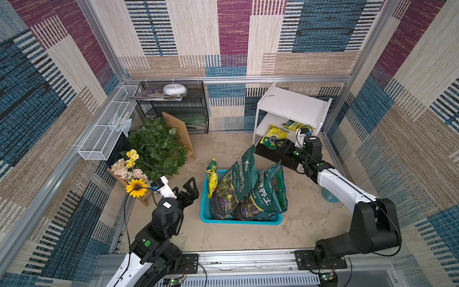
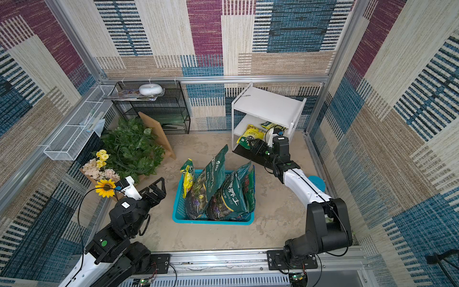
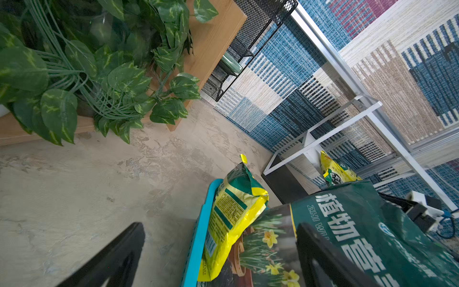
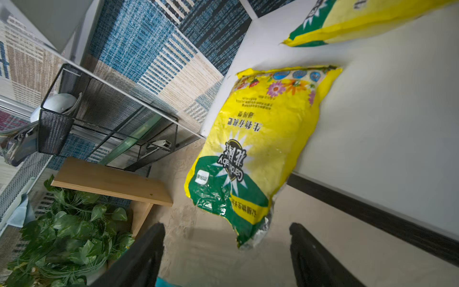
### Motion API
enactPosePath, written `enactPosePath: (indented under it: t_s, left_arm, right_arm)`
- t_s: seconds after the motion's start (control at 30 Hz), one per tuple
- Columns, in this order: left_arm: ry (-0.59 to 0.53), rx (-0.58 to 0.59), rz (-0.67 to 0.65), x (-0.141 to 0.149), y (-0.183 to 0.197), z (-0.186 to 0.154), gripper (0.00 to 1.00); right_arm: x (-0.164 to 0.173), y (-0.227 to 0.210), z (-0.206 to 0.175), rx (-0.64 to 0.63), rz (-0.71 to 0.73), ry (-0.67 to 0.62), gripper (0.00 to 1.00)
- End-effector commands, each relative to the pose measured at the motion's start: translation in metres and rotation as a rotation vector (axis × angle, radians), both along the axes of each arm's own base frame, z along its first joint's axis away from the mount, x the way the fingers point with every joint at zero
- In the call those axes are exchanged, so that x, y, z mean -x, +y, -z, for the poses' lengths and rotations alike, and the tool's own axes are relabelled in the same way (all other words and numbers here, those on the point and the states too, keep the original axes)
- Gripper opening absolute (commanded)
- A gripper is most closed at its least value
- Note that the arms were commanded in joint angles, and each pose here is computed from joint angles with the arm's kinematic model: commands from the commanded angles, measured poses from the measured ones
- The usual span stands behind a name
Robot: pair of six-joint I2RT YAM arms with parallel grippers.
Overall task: Take down the fertilizer bag from the shelf
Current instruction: Pick up the fertilizer bag from the shelf.
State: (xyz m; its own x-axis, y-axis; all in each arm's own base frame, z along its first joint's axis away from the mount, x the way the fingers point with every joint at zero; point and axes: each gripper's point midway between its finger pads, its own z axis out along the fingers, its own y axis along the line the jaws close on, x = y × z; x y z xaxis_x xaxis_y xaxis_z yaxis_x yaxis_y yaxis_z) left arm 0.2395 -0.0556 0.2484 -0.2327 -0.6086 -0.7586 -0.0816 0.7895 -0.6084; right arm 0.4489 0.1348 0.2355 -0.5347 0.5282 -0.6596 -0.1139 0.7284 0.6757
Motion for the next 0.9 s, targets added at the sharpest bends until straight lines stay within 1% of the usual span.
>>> enactPosePath:
  t_s: [0.0,0.2,0.23,0.27,0.37,0.43,0.5,0.53,0.57,0.7,0.87]
  left_arm:
    - [-0.035,0.018,0.010,0.000,-0.002,-0.010,0.99]
    - [-0.041,0.020,0.006,0.001,0.000,-0.012,0.99]
    - [-0.042,0.021,0.006,0.001,0.000,-0.012,0.99]
    - [-0.041,0.020,0.005,0.001,0.000,-0.011,0.99]
    - [-0.042,0.019,0.004,0.001,0.000,-0.012,0.99]
    - [-0.043,0.019,0.003,0.001,0.000,-0.012,0.99]
    - [-0.044,0.020,0.003,0.001,0.000,-0.013,0.99]
    - [-0.047,0.020,0.001,0.002,0.001,-0.013,0.99]
    - [-0.049,0.021,0.002,0.002,0.001,-0.014,0.99]
    - [-0.054,0.024,0.000,0.003,0.002,-0.015,0.99]
    - [-0.057,0.021,-0.005,0.004,0.003,-0.016,0.99]
  right_arm:
    - [-0.005,0.009,-0.007,-0.066,-0.039,-0.011,0.82]
    - [-0.013,0.011,0.012,-0.094,-0.035,0.049,0.80]
    - [-0.013,0.012,0.015,-0.101,-0.041,0.059,0.79]
    - [-0.014,0.014,0.016,-0.109,-0.053,0.066,0.75]
    - [-0.017,0.024,0.014,-0.113,-0.111,0.061,0.55]
    - [-0.018,0.028,0.011,-0.106,-0.142,0.054,0.32]
    - [-0.019,0.028,0.006,-0.102,-0.146,0.050,0.13]
    - [-0.018,0.028,0.003,-0.100,-0.145,0.043,0.04]
    - [-0.016,0.027,-0.002,-0.095,-0.141,0.035,0.00]
    - [-0.007,0.022,-0.021,-0.083,-0.126,0.000,0.00]
    - [0.008,0.023,-0.053,-0.081,-0.148,-0.056,0.00]
